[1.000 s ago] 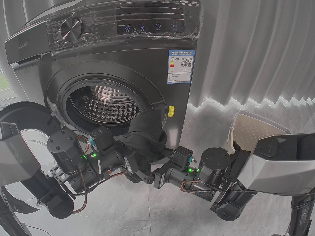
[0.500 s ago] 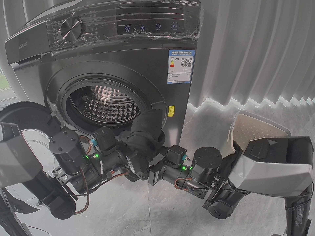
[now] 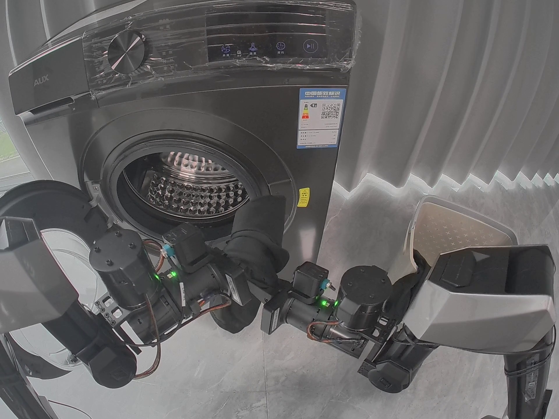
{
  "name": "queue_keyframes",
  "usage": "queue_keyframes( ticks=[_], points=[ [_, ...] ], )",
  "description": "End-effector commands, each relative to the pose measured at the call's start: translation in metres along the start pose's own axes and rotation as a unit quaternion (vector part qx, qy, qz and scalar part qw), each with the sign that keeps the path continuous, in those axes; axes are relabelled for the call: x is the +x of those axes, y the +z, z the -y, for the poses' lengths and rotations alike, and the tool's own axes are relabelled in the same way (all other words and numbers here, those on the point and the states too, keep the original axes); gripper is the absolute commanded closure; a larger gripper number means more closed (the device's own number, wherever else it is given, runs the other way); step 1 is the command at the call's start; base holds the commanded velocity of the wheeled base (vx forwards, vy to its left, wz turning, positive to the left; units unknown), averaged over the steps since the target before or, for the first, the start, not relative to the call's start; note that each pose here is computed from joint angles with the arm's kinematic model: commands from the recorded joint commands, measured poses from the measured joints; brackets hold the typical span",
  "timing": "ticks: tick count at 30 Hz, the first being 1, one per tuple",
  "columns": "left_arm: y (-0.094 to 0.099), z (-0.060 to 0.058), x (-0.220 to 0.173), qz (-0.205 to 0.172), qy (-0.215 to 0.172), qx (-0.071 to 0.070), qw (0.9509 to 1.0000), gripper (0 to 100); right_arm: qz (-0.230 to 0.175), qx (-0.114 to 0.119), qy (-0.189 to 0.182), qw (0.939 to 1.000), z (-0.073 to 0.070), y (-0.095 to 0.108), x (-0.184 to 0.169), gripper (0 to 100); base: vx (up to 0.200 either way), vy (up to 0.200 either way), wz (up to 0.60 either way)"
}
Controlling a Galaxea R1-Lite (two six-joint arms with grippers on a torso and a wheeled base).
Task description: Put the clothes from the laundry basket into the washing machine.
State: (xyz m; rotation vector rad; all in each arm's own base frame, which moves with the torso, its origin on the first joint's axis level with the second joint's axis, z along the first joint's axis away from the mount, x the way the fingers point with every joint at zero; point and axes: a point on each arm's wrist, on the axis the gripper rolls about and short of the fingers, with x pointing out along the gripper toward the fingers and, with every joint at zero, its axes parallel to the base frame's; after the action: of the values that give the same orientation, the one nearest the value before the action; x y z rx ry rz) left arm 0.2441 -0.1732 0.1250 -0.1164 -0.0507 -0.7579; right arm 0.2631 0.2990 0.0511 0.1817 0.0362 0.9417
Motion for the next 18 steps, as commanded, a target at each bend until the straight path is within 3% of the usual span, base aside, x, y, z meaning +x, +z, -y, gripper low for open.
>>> queue_keyframes(
  ticks=[1,8,9,13,18],
  points=[
    [-0.001,-0.001,0.0,-0.001,0.001,-0.002,1.0,100,-0.002,0.0,0.003,1.0,-0.006,0.001,-0.002,100,0.0,0.0,0.0],
    [-0.001,-0.001,-0.001,-0.001,0.002,-0.002,1.0,100,-0.004,0.002,0.004,1.0,-0.008,0.0,-0.003,100,0.0,0.0,0.0],
    [-0.001,-0.001,-0.001,-0.001,0.002,-0.002,1.0,0,-0.004,0.002,0.004,1.0,-0.008,0.0,-0.003,100,0.0,0.0,0.0],
    [0.001,-0.002,0.001,0.003,0.003,-0.012,0.9999,0,0.0,0.003,0.004,1.0,-0.009,0.006,-0.007,100,0.0,0.0,0.0],
    [0.0,-0.008,-0.001,0.0,0.014,-0.012,0.9998,0,-0.001,0.006,-0.01,0.9999,-0.007,0.015,-0.018,100,0.0,0.0,0.0]
  ],
)
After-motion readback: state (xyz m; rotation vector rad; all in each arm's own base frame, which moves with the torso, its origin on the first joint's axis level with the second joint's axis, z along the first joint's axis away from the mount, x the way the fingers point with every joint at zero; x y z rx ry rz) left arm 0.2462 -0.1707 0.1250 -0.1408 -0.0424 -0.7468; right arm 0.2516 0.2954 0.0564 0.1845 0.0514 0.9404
